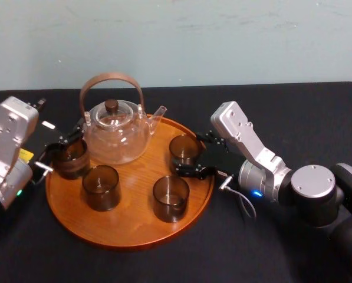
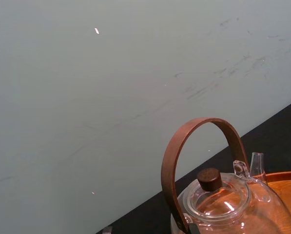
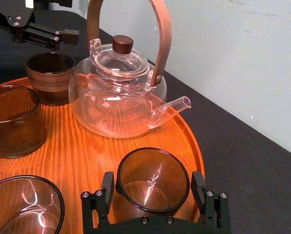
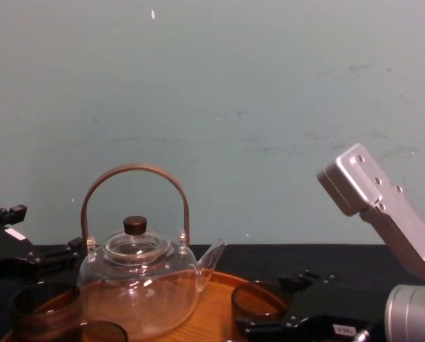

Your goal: Pick up the glass from the table and place it on the tray.

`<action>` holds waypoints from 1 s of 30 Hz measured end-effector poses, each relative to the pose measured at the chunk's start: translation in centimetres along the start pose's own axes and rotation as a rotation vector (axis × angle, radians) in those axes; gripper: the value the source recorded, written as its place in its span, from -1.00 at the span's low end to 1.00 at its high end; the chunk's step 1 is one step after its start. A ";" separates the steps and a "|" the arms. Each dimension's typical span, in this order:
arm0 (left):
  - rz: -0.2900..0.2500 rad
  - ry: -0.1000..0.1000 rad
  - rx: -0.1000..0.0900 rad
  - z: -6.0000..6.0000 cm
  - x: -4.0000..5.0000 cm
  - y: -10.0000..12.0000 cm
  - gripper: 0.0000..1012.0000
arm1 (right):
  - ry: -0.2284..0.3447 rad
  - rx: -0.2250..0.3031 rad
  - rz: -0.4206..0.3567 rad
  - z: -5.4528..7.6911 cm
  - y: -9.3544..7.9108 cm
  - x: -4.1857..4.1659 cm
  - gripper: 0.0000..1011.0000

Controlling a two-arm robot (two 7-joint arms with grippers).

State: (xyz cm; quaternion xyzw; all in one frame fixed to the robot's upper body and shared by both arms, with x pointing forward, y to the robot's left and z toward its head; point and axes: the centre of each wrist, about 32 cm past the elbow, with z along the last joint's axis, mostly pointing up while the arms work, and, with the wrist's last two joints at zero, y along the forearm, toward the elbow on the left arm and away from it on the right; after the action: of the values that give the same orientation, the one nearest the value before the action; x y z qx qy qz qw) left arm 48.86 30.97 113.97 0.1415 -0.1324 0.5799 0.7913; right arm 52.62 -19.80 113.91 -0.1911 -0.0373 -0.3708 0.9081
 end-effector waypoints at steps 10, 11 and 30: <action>0.000 0.000 0.000 0.0 0.00 0.0 0.98 | 0.004 0.010 -0.003 0.1 -0.1 0.07 0.98; 0.000 0.000 0.000 0.0 0.00 0.0 0.98 | 0.004 0.016 -0.005 0.1 -0.2 0.10 0.98; 0.000 0.000 0.000 0.0 0.00 0.0 0.98 | -0.026 0.147 -0.056 2.3 -4.0 0.90 0.98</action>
State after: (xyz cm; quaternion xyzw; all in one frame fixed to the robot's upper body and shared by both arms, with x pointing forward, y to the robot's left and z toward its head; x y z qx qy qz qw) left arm 48.86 30.97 113.97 0.1415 -0.1324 0.5799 0.7913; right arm 50.71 -22.12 117.50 -0.1276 -0.0814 -0.3899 0.9083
